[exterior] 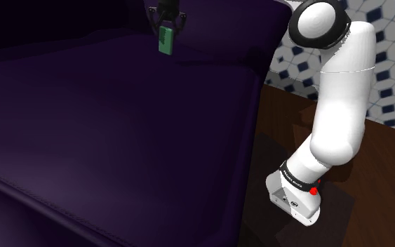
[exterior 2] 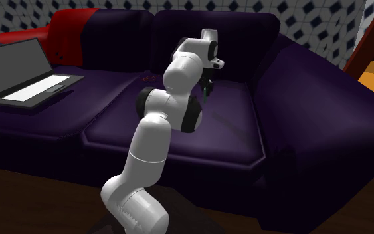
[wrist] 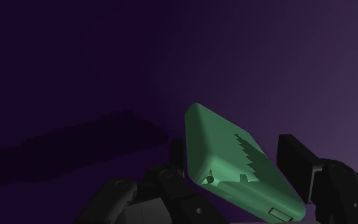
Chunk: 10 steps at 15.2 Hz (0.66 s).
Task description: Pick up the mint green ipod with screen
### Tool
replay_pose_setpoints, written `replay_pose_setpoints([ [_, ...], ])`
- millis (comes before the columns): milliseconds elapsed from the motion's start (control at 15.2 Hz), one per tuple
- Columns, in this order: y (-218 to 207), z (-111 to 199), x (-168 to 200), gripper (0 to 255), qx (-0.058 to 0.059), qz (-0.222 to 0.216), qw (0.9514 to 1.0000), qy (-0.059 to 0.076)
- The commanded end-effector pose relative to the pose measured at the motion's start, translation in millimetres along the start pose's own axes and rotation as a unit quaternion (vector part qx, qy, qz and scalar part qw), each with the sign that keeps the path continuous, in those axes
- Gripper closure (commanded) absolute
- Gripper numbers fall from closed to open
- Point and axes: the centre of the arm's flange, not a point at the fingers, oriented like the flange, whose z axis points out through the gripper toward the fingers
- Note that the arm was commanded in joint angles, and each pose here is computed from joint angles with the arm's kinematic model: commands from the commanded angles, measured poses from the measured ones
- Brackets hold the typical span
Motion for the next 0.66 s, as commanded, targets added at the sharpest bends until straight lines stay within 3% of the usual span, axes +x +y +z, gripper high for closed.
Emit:
replay_pose_setpoints([
  [0,0.4,-11.0,0.3,255,0.0,0.0,1.0,0.0],
  [594,0.7,-48.8,0.4,255,0.0,0.0,1.0,0.0],
])
